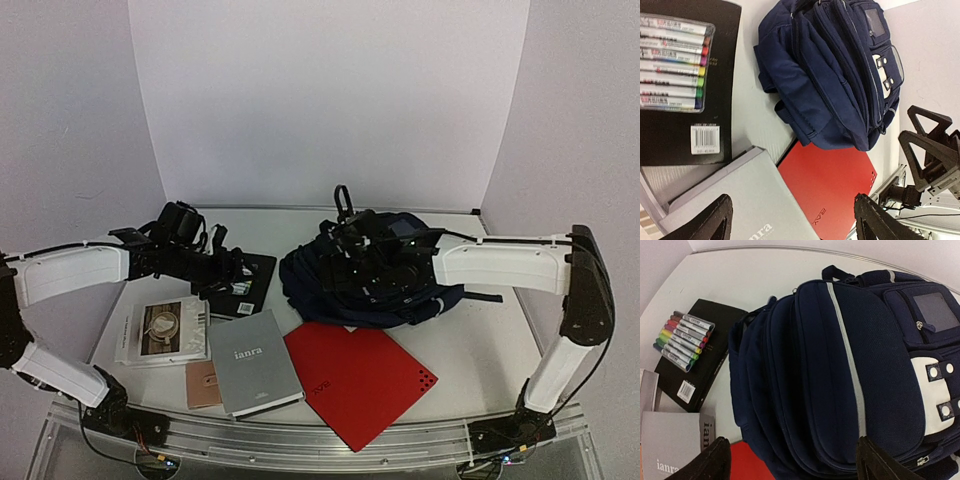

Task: Pack the student bag
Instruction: Pick up the book from the center of the board.

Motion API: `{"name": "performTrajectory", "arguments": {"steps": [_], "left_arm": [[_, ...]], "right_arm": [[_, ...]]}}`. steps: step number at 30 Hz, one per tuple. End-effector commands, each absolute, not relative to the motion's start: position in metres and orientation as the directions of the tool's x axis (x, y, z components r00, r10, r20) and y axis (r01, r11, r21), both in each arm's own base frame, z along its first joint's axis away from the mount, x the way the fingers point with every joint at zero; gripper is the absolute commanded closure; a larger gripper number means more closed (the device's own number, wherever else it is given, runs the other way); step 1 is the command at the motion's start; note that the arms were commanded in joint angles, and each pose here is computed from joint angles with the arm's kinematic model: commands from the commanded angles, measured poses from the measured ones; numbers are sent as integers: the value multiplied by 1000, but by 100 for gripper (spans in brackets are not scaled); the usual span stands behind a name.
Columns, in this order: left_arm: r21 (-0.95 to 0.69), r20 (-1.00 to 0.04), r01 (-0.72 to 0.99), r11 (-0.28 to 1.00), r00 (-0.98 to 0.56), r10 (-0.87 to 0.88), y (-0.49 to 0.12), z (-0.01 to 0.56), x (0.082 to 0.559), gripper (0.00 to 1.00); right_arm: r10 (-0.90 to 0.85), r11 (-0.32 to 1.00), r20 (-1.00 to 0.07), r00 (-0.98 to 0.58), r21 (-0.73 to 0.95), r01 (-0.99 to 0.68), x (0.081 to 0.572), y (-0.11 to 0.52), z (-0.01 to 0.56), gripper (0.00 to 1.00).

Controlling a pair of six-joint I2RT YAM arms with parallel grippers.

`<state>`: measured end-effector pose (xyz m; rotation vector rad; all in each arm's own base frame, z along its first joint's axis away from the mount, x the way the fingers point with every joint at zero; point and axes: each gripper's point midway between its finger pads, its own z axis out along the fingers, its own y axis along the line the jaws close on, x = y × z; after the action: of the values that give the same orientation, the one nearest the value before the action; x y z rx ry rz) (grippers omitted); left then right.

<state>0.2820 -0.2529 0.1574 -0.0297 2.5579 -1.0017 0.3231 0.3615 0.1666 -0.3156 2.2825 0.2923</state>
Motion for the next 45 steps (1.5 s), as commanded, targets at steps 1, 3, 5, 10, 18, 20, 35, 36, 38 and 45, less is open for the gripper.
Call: {"name": "performTrajectory", "arguments": {"steps": [1, 3, 5, 10, 18, 20, 35, 36, 38, 45], "left_arm": [[-656, -284, -38, 753, -913, -293, -231, 151, 263, 17], [-632, -258, -108, 767, -904, -340, -218, 143, 250, 17], [-626, -226, -158, 763, -900, -372, -210, 135, 238, 17], [-578, -138, -271, 770, -897, -419, -195, 104, 211, 18], [-535, -75, -294, 792, -917, -392, -200, 81, 187, 18], [-524, -64, -302, 796, -918, -390, -198, 75, 183, 18], [-605, -20, -270, 749, -935, -354, -220, 52, 183, 28], [-602, -16, -272, 751, -936, -352, -221, 50, 183, 29], [-592, -4, -279, 756, -937, -349, -221, 45, 182, 33], [-605, 27, -282, 745, -942, -334, -227, 33, 179, 40]], "right_arm": [[-160, 852, -722, -674, 244, -464, 273, 371, 191, 4], [-189, 808, -699, -689, 288, -514, 243, 380, 189, 2], [-201, 765, -667, -717, 350, -541, 214, 392, 181, 2], [-157, 682, -584, -797, 520, -515, 175, 418, 152, 2], [-174, 660, -540, -823, 557, -504, 170, 437, 117, 2], [-185, 655, -519, -834, 567, -499, 167, 442, 104, 2], [-187, 611, -419, -888, 659, -439, 178, 463, 59, 4], [-183, 607, -413, -892, 667, -433, 179, 464, 57, 5], [-175, 599, -399, -900, 683, -419, 180, 467, 54, 5], [-161, 535, -342, -926, 758, -374, 174, 482, 47, 8]]}}
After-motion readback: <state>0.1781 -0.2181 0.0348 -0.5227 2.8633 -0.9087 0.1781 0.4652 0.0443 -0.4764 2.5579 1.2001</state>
